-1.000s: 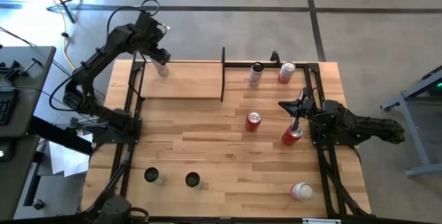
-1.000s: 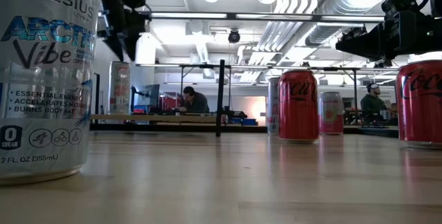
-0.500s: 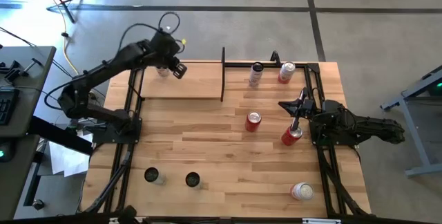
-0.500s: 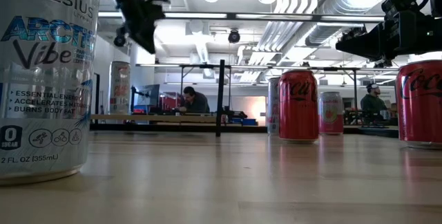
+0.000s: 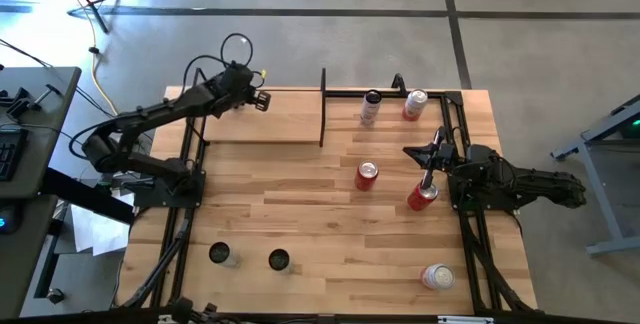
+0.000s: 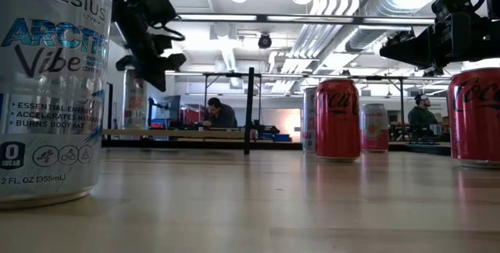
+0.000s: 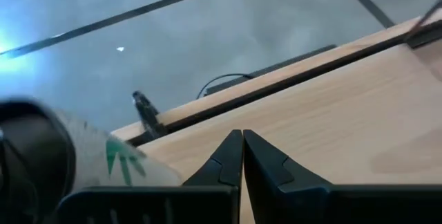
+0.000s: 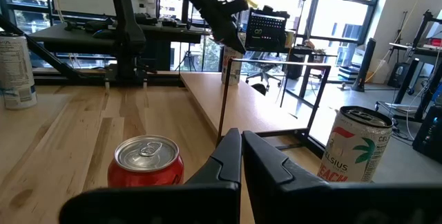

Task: Place canned beverage on shelf
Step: Put the bottom white-pink soda can on the shelf

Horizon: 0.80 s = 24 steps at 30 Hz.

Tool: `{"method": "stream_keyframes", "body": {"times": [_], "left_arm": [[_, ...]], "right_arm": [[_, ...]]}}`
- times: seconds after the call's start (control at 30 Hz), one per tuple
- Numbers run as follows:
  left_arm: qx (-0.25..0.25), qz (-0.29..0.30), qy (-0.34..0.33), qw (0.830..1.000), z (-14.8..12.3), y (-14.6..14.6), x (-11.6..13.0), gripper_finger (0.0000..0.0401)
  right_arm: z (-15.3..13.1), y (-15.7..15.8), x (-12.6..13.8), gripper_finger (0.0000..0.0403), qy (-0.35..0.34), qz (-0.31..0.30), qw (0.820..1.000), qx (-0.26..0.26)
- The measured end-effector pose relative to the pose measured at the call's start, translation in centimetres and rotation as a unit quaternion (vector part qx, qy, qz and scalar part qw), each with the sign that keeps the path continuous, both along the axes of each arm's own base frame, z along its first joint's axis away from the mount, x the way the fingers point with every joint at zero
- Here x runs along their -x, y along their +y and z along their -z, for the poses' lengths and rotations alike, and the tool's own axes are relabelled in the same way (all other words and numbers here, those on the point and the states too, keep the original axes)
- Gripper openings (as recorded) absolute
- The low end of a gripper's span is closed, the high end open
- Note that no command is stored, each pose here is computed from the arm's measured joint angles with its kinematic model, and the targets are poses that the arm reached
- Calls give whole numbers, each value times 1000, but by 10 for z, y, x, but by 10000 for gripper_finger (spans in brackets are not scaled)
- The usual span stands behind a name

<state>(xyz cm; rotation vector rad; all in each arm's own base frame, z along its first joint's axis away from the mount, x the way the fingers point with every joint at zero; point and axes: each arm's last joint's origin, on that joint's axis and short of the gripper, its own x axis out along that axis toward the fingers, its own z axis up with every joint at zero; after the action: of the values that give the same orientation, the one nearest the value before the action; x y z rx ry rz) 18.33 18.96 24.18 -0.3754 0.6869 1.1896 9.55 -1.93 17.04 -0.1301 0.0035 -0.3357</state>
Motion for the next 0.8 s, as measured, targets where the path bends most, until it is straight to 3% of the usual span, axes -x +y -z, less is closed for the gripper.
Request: {"method": "stream_keyframes", "body": {"times": [0.47,0.8], "left_arm": [[-34,-48,92,994,12,-13,1,5],[-23,-65,151,986,17,-18,9,5]], "right_arm": [[0,0,0,0,0,0,1000,0],[0,0,0,0,0,0,1000,0]]}}
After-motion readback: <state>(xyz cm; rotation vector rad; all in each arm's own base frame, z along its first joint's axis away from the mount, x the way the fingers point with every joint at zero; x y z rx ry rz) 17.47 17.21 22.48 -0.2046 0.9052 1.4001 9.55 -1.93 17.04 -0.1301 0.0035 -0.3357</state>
